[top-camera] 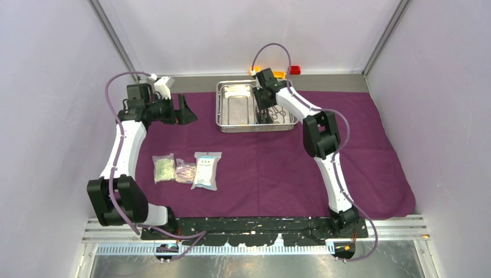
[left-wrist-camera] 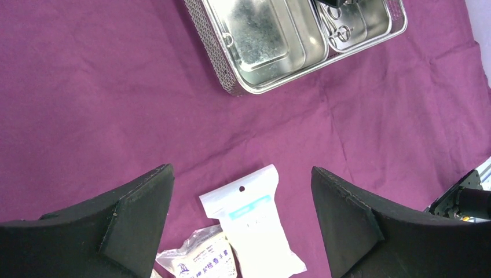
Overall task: Open and lay out the surgical kit
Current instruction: Pick up the medical item from the container.
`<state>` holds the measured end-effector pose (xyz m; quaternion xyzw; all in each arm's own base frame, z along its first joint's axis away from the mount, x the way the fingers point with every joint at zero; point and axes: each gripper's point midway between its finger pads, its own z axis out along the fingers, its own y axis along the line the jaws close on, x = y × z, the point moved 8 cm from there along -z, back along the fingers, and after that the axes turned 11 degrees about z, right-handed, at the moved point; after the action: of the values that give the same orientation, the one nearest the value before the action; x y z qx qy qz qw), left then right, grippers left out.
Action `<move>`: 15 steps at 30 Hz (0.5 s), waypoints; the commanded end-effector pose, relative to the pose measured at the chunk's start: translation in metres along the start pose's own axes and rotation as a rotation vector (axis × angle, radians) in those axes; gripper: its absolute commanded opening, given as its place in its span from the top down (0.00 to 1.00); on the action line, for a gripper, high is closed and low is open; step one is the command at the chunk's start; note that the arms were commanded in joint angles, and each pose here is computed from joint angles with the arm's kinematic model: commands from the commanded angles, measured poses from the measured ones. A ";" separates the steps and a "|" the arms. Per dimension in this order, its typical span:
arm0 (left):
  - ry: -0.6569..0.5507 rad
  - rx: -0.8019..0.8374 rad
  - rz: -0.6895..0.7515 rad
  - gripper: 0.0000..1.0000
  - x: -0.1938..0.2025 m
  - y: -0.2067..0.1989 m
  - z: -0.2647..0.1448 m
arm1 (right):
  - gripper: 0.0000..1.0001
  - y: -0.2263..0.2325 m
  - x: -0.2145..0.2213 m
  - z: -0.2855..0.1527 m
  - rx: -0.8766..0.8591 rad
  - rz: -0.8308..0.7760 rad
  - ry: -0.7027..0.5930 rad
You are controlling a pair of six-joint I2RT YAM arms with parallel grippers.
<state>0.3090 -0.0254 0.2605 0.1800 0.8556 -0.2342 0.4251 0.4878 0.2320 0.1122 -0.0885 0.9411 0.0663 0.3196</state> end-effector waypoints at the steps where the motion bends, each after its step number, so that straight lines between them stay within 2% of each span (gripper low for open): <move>1: -0.034 0.026 0.008 0.10 -0.006 0.001 0.003 | 0.62 0.000 -0.012 -0.002 -0.015 0.025 -0.033; 15: -0.035 0.040 -0.013 0.10 -0.011 0.004 0.007 | 0.80 -0.010 -0.022 -0.015 -0.019 0.056 -0.054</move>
<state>0.3127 -0.0265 0.2535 0.1757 0.8589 -0.2459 0.4135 0.4921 0.2246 0.1112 -0.0764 0.9429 0.0751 0.3155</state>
